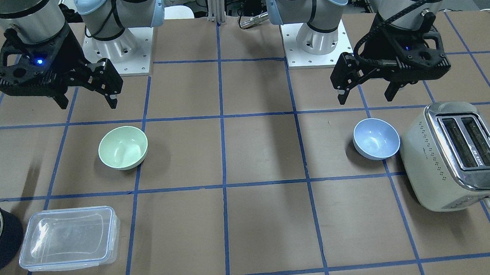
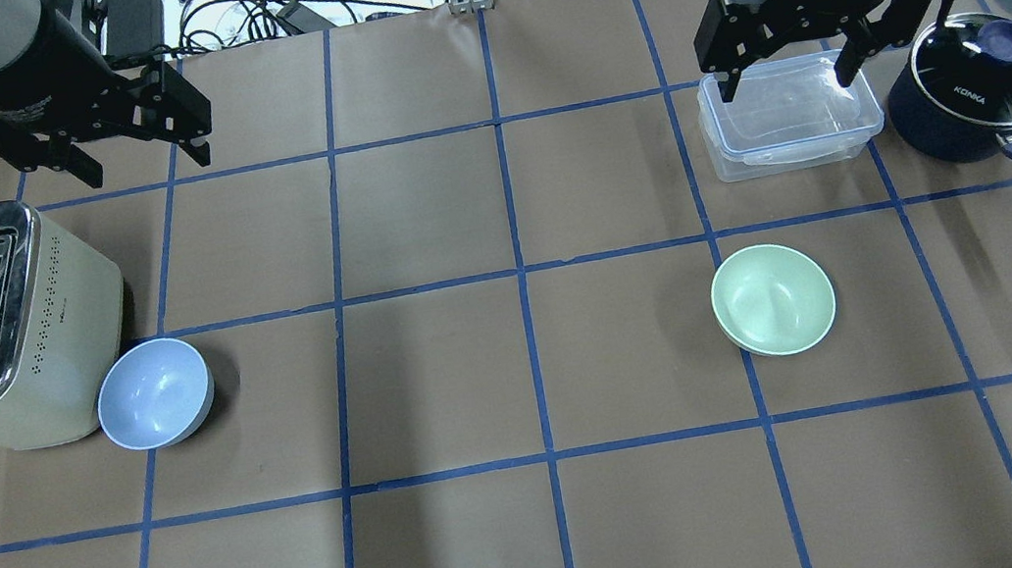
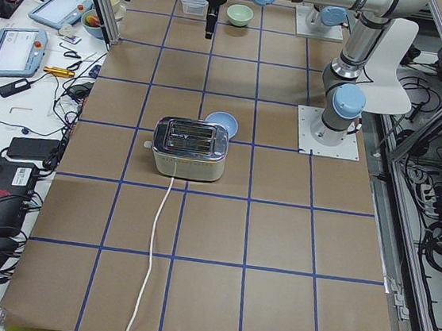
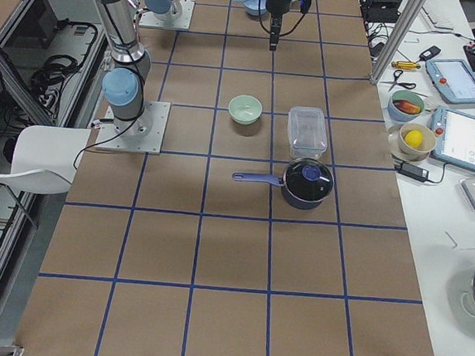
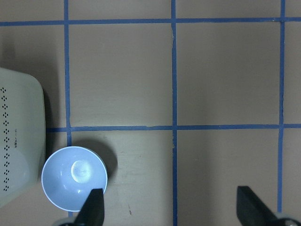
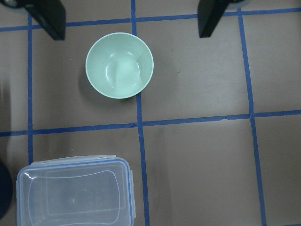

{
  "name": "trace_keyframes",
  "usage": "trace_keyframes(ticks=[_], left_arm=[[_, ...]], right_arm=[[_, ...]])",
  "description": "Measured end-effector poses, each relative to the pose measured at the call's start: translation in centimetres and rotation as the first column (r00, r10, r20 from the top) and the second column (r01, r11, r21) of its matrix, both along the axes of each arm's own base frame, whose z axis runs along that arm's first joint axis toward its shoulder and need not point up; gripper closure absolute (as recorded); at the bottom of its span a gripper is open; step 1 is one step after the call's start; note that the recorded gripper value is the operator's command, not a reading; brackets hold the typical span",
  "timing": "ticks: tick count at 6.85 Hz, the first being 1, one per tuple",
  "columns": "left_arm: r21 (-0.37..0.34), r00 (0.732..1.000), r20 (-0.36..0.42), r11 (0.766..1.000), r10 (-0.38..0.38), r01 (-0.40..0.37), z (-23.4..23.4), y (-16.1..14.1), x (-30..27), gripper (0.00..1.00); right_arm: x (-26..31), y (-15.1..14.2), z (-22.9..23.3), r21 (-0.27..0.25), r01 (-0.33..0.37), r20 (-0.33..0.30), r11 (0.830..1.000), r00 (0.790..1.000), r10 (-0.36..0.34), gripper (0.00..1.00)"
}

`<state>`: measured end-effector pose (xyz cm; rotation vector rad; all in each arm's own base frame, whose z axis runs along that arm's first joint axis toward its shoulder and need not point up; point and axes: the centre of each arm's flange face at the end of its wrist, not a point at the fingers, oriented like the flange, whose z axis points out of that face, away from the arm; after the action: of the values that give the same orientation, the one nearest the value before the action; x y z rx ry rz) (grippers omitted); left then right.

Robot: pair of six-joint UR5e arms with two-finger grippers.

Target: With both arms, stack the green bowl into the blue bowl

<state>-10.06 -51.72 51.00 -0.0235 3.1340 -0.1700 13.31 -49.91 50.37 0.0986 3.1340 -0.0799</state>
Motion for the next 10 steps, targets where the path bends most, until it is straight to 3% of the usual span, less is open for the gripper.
trace_keyframes(ticks=[4,6,8,10], left_arm=[[0.1,1.0,-0.007,0.995,0.023,-0.022,-2.7,1.2,2.4,0.0],[0.21,0.999,-0.024,0.977,0.044,-0.038,-10.2,2.1,5.4,0.0],[0.231,0.998,-0.032,0.972,0.053,-0.044,-20.3,3.6,8.2,0.0],[0.261,0.999,-0.033,0.965,0.035,-0.025,-26.1,4.0,9.0,0.0]], right_arm=[[0.0,0.1,0.1,0.0,0.0,-0.001,1.0,1.0,0.0,0.0],[0.0,0.1,0.1,0.0,0.0,-0.002,1.0,1.0,0.0,0.0],[0.0,0.1,0.0,0.001,0.0,-0.001,1.0,1.0,0.0,0.0],[0.0,0.1,0.0,0.001,0.0,0.0,1.0,1.0,0.0,0.0]])
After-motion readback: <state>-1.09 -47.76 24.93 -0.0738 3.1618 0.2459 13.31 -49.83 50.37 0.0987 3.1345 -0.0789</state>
